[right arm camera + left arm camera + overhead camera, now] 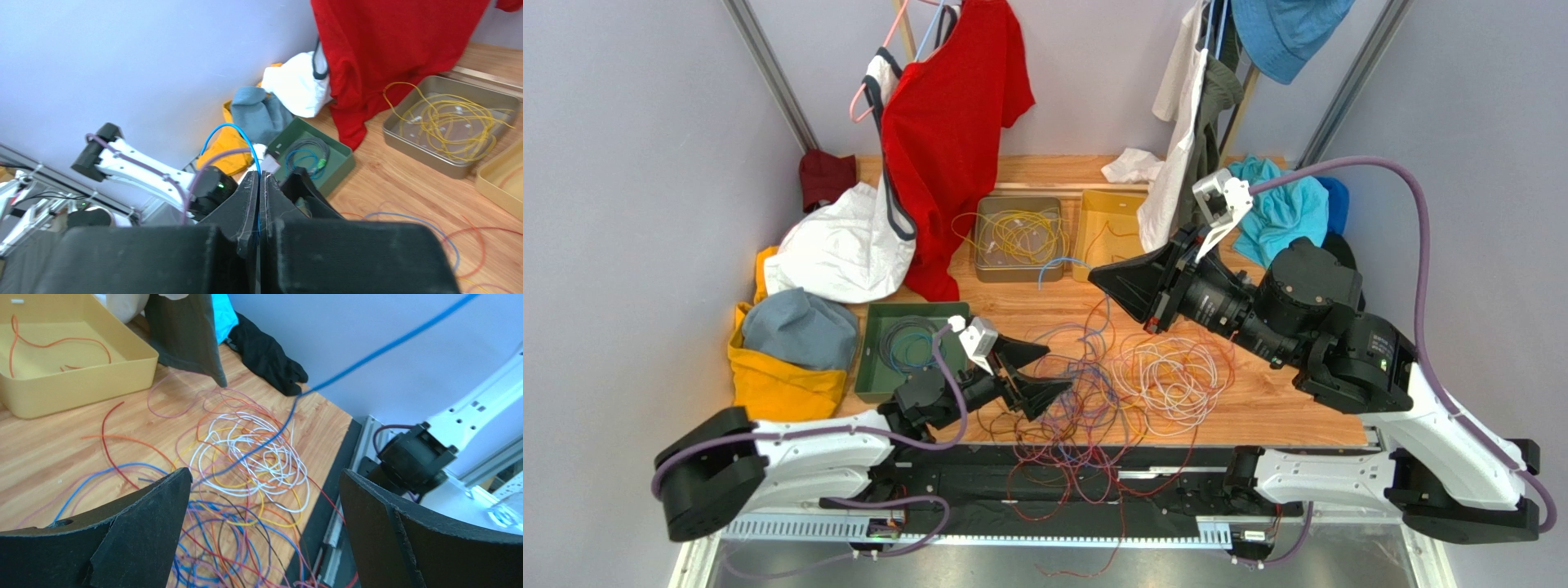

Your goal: Untangle the cables

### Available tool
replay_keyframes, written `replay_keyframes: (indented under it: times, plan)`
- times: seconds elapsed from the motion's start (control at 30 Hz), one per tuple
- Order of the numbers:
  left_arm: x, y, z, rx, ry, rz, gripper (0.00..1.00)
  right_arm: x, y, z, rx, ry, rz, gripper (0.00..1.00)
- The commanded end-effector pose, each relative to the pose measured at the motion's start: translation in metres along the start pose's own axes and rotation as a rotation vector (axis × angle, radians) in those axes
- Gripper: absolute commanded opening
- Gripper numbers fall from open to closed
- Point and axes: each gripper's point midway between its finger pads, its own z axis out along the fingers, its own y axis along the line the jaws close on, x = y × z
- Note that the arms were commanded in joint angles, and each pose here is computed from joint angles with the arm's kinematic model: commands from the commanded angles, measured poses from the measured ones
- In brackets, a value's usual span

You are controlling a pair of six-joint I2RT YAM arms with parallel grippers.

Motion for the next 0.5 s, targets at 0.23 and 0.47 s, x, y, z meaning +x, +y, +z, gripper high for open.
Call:
replay_keyframes:
  times: [0.23, 0.47]
  plan:
    - [-0.036, -0.023, 0.064, 0.123, -0.195, 0.044, 0.99, -0.029, 0.035, -0.023, -0.138, -0.033, 0.067, 0.00]
    - [-0.030, -0.017, 0.076, 0.102, -0.193, 0.039, 0.49, -0.029, 0.021, -0.034, -0.085, -0.049, 0.047, 0.00]
